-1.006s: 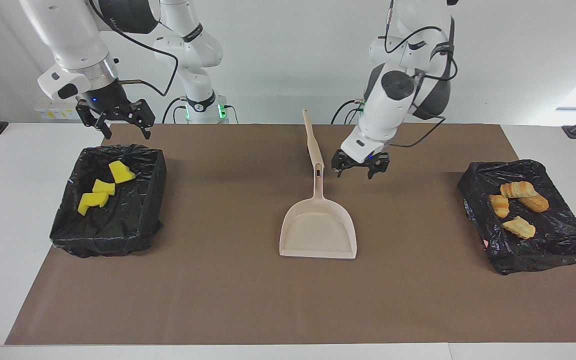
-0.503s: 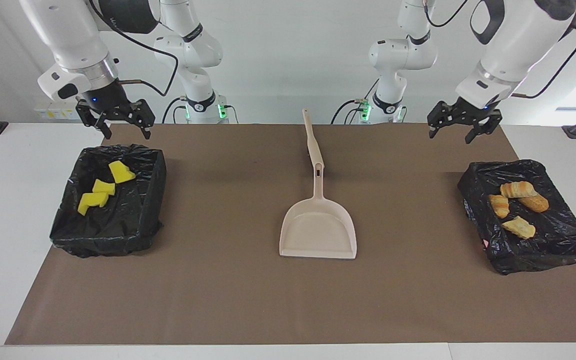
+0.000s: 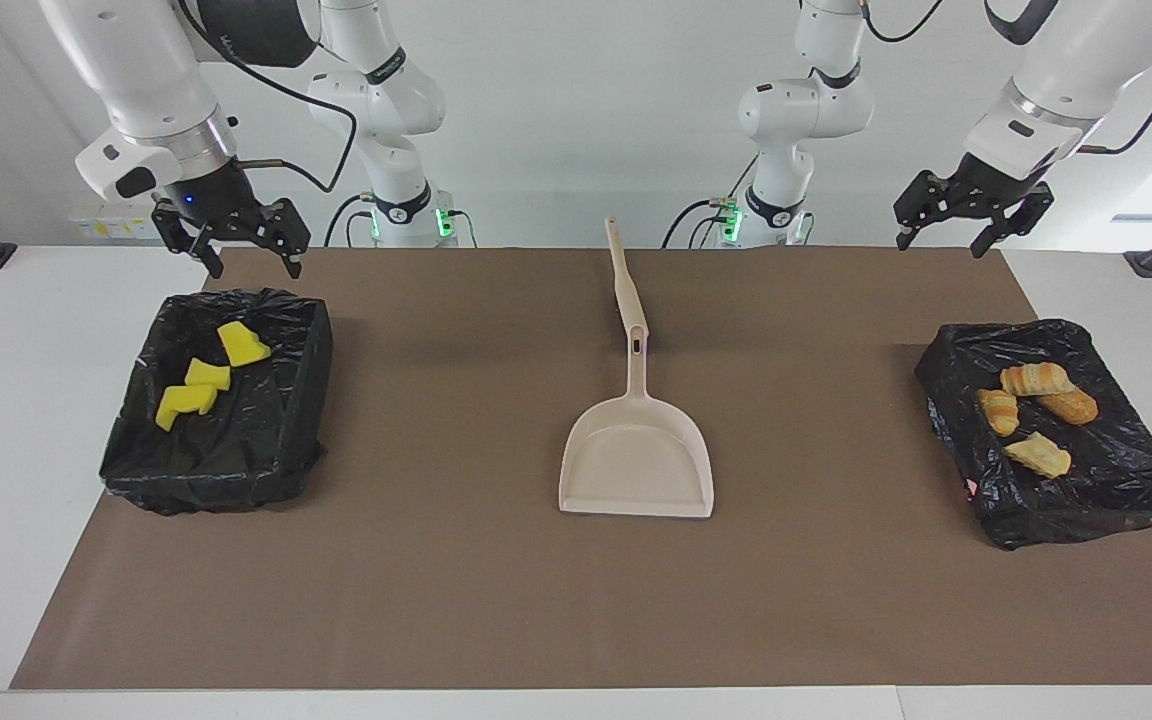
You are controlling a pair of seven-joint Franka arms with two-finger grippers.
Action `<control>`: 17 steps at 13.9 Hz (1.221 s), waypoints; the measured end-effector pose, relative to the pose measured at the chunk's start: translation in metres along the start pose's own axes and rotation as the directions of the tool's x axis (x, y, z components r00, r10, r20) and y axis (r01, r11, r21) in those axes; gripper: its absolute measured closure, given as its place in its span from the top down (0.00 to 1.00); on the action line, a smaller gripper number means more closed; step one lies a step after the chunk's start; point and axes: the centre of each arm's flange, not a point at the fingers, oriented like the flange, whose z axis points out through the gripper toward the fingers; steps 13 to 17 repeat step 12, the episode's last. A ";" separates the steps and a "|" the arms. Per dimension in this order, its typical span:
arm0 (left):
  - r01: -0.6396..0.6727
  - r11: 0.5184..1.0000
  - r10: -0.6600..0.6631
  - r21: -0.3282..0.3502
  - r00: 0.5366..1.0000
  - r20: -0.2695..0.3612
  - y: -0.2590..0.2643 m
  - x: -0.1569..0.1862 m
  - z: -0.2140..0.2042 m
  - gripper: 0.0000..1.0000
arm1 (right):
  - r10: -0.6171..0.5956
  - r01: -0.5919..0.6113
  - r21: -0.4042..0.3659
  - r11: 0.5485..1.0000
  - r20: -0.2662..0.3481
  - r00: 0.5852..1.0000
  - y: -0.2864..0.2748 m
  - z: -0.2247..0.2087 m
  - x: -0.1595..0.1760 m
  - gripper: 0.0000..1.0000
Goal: Sweep and dump trash in bin
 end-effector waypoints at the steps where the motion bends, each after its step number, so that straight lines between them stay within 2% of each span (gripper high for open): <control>1: 0.006 1.000 -0.006 0.002 1.000 -0.005 0.000 -0.002 -0.003 1.00 | 0.000 0.000 0.000 1.000 0.000 1.000 0.000 0.000 0.000 1.00; 10: 0.067 0.998 -0.068 -0.005 0.991 -0.115 -0.022 0.007 -0.012 1.00 | 0.000 0.000 0.000 1.000 0.016 1.000 0.000 0.001 -0.002 1.00; 12: 0.071 0.997 -0.071 -0.007 0.990 -0.120 -0.022 0.009 -0.012 1.00 | -0.002 0.002 0.001 1.000 0.057 0.998 -0.002 0.002 -0.007 1.00; 17: 0.071 0.997 -0.071 -0.007 0.990 -0.120 -0.022 0.009 -0.012 1.00 | -0.002 0.002 0.001 1.000 0.057 0.998 -0.002 0.002 -0.007 1.00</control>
